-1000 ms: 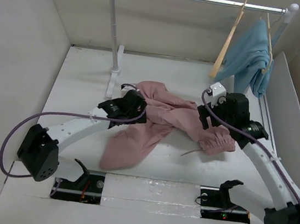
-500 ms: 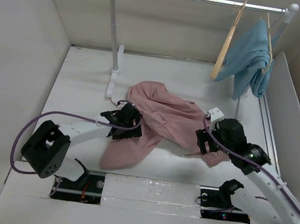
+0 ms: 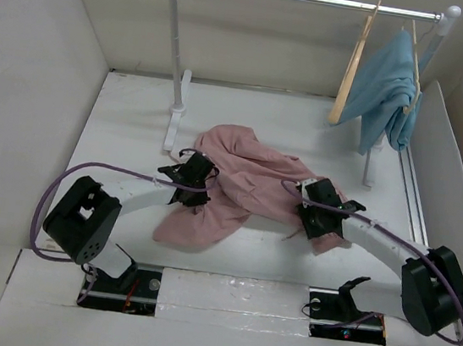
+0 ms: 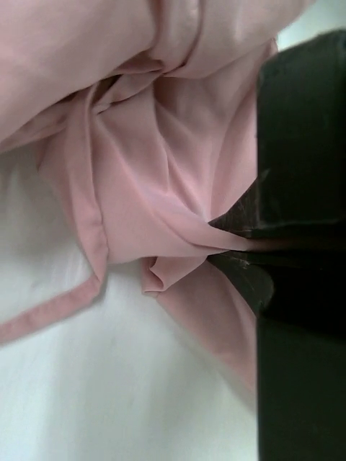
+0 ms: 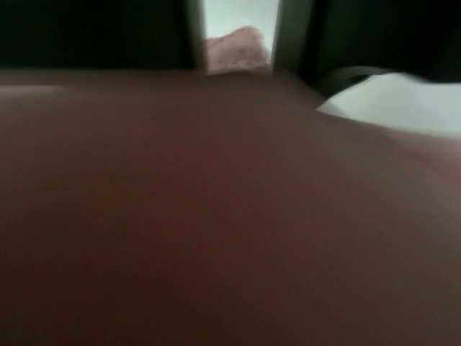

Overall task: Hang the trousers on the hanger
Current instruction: Flatten out the trousers at the center of the board.

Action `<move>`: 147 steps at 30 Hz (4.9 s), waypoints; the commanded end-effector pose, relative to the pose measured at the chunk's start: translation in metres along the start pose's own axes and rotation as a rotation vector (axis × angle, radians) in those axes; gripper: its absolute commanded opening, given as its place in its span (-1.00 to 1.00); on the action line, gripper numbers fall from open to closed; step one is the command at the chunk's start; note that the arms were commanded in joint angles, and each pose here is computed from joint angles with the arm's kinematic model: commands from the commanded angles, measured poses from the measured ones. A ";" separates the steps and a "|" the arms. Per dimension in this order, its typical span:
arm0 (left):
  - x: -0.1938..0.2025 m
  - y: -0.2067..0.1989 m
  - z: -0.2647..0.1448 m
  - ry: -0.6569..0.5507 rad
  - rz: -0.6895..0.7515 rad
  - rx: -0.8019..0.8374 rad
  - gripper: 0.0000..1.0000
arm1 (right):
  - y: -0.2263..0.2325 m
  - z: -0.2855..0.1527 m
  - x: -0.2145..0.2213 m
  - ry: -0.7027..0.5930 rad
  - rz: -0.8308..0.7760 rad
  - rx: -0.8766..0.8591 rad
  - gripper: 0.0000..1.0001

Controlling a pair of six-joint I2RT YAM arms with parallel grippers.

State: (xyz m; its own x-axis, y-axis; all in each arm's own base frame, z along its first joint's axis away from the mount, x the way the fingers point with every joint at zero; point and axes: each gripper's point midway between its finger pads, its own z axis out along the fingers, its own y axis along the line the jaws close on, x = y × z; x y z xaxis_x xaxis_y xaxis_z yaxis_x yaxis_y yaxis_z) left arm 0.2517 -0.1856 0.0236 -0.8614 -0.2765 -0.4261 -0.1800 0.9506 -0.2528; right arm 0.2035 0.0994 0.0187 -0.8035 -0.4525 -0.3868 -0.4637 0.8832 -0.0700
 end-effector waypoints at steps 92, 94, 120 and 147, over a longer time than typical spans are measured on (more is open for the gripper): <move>-0.193 0.138 -0.036 -0.198 -0.300 -0.288 0.31 | -0.102 -0.179 -0.044 -0.325 0.149 0.148 -1.00; -0.186 0.134 -0.021 -0.168 -0.311 -0.253 0.28 | -0.096 -0.192 -0.047 -0.339 0.118 0.149 -1.00; -0.252 0.029 -0.192 -0.609 -0.437 0.245 -1.00 | -0.106 -0.310 -0.136 -0.636 0.027 0.194 -1.00; -0.363 0.158 -0.245 -0.963 -0.528 -0.473 -1.00 | -0.205 -0.147 -0.121 -0.492 0.426 0.227 -1.00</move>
State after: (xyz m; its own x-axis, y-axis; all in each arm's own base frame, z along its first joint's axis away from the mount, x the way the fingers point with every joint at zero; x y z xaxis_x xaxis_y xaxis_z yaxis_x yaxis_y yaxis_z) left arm 0.4160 0.0809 0.3716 0.0532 -0.4974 -0.8659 -0.6518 0.6396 -0.4075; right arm 0.3108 -0.0137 0.2068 -0.6859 -0.0668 -0.7246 -0.1361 0.9900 0.0375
